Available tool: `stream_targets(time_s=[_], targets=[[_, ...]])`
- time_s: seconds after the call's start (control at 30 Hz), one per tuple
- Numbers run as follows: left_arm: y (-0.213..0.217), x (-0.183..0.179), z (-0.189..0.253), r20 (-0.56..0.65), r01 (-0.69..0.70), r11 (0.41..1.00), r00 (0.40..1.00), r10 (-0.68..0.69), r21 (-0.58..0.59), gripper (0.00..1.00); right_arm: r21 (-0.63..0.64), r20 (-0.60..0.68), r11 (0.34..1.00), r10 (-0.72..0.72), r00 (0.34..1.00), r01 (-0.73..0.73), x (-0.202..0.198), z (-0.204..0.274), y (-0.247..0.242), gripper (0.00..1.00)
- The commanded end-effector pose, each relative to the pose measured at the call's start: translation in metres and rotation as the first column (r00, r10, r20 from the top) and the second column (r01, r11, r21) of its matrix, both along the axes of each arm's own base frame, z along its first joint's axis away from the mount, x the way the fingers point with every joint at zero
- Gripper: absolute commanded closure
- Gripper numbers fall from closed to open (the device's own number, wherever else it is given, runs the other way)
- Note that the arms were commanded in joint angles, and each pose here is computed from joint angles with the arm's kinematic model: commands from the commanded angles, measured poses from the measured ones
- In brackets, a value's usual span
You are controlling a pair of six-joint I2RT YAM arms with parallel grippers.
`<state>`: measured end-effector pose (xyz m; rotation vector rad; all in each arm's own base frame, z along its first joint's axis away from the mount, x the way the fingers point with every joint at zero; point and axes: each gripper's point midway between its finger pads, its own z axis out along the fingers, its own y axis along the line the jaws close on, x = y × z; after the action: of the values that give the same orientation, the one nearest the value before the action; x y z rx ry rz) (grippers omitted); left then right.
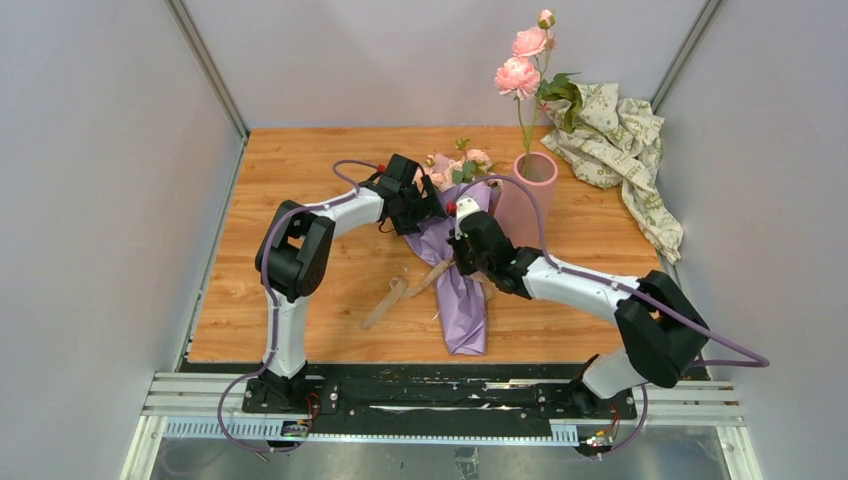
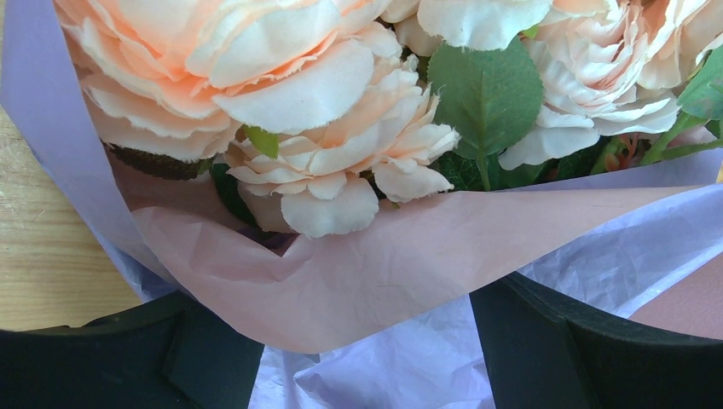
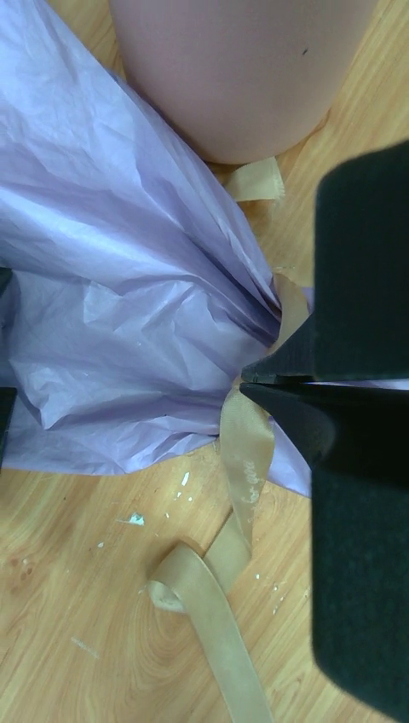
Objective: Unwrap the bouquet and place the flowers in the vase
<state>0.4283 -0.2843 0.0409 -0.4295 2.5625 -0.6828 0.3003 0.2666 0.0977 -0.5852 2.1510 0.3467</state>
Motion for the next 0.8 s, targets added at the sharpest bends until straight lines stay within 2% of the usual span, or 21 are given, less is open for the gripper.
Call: stream_targets(time_s=[0.0, 0.17, 0.37, 0.47, 0.57, 0.77], targets=[[0.028, -0.020, -0.044, -0.111, -0.006, 0.992, 0.994, 0.020, 0.127, 0.10, 0.057, 0.037, 0.998, -0.010, 0.999, 0.008, -0.005, 0.028, -0.008, 1.00], [0.025, -0.013, -0.044, -0.106, -0.008, 0.992, 0.994, 0.021, 0.127, 0.10, 0.150, 0.116, 0.989, -0.004, 0.993, -0.013, -0.020, 0.079, -0.017, 1.00], [0.021, -0.006, -0.039, -0.095, -0.011, 0.992, 0.995, 0.023, 0.123, 0.10, 0.183, 0.159, 0.983, -0.025, 0.987, -0.005, -0.038, 0.113, -0.038, 1.00], [0.022, -0.004, -0.040, -0.094, -0.012, 0.991, 0.995, 0.025, 0.133, 0.10, 0.200, 0.221, 0.980, -0.068, 0.973, 0.023, -0.047, 0.146, -0.060, 1.00], [0.022, -0.004, -0.042, -0.096, -0.009, 0.991, 0.995, 0.022, 0.135, 0.10, 0.217, 0.347, 0.973, -0.155, 0.925, 0.081, -0.054, 0.194, -0.098, 1.00], [0.026, -0.008, -0.034, -0.082, -0.010, 0.990, 0.996, 0.022, 0.140, 0.10, 0.214, 0.498, 0.949, -0.310, 0.810, 0.231, -0.070, 0.292, -0.175, 1.00]])
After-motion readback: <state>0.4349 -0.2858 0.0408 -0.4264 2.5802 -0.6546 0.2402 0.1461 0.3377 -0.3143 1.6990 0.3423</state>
